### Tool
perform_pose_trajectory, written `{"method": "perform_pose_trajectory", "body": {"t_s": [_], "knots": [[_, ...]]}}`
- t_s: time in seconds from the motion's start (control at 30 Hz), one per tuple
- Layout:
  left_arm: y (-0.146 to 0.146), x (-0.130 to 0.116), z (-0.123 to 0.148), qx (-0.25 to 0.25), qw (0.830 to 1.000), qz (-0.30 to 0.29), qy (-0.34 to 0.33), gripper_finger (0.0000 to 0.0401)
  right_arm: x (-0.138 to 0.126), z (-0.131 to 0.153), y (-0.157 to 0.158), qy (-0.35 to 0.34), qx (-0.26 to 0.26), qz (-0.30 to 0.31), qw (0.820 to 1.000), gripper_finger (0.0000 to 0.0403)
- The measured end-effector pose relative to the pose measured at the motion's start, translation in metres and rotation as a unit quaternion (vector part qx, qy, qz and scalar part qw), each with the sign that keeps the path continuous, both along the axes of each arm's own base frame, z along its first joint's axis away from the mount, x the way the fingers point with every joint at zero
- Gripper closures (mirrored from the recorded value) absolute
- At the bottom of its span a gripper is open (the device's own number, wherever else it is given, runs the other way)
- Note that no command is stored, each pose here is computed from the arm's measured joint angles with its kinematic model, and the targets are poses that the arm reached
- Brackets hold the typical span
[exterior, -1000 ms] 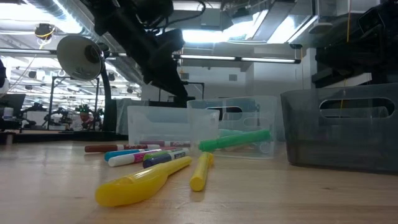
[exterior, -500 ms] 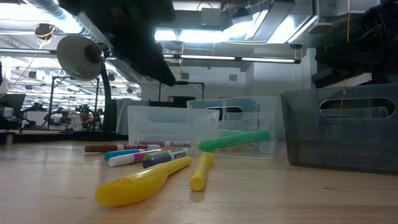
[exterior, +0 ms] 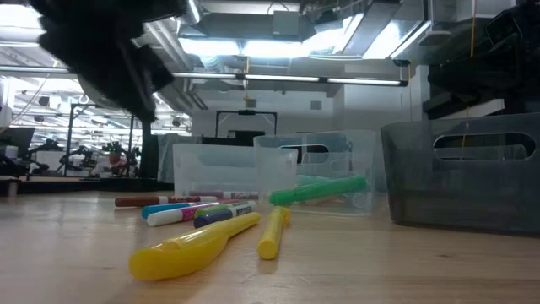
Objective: Pick & Place Markers
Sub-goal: Put the brown marker pen into the left transparent bin
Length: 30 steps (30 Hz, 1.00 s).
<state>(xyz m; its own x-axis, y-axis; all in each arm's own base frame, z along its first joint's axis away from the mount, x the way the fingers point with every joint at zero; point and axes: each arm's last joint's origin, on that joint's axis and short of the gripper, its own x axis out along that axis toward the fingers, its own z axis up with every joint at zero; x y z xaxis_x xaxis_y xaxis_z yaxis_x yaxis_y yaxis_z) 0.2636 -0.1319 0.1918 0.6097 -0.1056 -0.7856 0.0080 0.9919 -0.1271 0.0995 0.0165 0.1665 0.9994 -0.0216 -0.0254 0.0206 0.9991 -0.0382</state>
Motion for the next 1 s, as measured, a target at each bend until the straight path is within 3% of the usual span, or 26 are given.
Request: {"method": "perform_pose_trajectory", "body": {"t_s": [0.13,0.27,0.53,0.73,1.0], "knots": [[-0.001,-0.009,-0.004,0.036,0.997,0.073,0.010,0.0347,0.000,0.000,0.000,0.000,0.000,0.000,1.000,0.0251],[0.003,-0.015,-0.005,0.093,0.983,0.160,-0.007,0.0338,0.000,0.000,0.000,0.000,0.000,0.000,1.000,0.0251],[0.005,-0.012,-0.020,0.105,0.974,0.202,0.010,0.0292,0.000,0.000,0.000,0.000,0.000,0.000,1.000,0.0251],[0.007,-0.004,-0.051,0.167,0.960,0.221,0.033,0.0252,0.000,0.000,0.000,0.000,0.000,0.000,1.000,0.0251],[0.012,0.000,-0.065,0.188,0.944,0.269,0.025,0.0241,0.000,0.000,0.000,0.000,0.000,0.000,1.000,0.0251]]}}
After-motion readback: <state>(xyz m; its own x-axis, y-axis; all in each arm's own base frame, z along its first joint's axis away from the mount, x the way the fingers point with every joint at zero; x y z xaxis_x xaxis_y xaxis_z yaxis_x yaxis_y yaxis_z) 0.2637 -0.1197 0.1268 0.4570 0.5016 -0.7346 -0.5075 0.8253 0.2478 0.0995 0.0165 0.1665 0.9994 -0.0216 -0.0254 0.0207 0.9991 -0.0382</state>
